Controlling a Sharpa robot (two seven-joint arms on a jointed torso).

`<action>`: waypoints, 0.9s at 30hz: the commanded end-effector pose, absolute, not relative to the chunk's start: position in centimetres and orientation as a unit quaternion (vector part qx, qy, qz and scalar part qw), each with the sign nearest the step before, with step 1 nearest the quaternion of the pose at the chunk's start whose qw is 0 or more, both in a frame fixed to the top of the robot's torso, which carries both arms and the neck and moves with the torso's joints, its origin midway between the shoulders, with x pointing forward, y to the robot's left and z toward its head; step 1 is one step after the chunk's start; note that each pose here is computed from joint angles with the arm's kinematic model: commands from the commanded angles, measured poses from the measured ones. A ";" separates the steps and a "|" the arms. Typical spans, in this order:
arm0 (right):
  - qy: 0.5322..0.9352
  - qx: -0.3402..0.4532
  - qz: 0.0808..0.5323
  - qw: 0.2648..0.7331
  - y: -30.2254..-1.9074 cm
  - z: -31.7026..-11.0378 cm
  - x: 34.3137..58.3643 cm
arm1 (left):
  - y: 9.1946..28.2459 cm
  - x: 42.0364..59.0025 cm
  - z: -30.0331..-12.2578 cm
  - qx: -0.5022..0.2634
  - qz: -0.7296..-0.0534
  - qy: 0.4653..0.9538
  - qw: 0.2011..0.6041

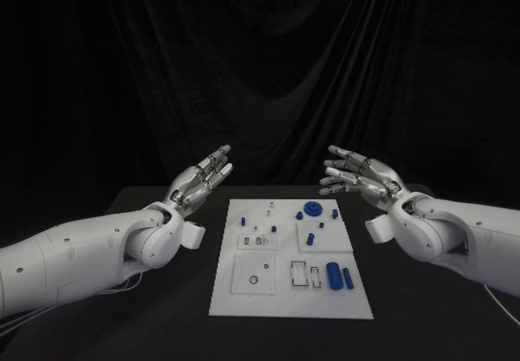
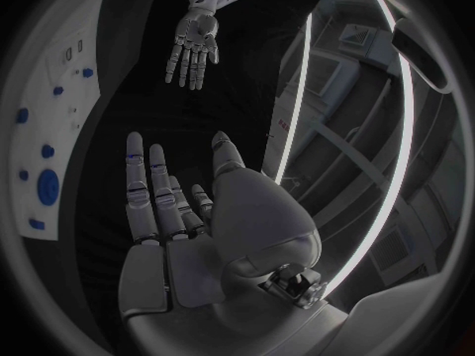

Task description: Assemble the parts on the task board

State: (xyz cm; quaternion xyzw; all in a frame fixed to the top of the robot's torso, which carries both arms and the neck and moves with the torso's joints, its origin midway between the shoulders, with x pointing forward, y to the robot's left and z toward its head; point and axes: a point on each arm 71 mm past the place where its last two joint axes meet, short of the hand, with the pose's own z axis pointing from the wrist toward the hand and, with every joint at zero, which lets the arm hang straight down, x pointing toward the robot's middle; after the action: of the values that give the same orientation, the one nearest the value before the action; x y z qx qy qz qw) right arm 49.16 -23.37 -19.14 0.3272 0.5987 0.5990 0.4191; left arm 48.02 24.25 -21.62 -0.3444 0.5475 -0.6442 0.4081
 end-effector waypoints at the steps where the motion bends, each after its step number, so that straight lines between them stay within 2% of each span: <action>1: 0.652 0.181 0.549 0.491 -23.3 -17.2 49.8 | 24.7 47.5 -20.2 -0.264 -0.684 0.501 0.459; 7: 0.678 -0.032 0.411 0.609 -23.2 -13.7 50.8 | 25.8 47.3 -20.1 -0.262 -0.679 0.503 0.467; 11: 0.675 -0.154 0.309 0.652 -22.7 -12.1 51.1 | 26.0 47.1 -20.0 -0.261 -0.678 0.503 0.467; 20: 0.657 -0.272 0.202 0.674 -21.8 -11.4 51.1 | 25.6 46.1 -19.8 -0.265 -0.682 0.509 0.454; 27: 0.663 -0.296 0.170 0.667 -21.5 -11.5 51.3 | 25.1 45.1 -19.5 -0.263 -0.690 0.506 0.445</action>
State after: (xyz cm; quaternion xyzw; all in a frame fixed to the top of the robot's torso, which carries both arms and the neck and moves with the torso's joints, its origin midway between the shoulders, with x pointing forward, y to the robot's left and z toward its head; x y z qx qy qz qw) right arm 51.07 -21.28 -11.43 -0.2688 0.6638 0.2242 0.6610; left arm 45.62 25.26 -20.79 -0.3057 0.5632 -0.6435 0.4187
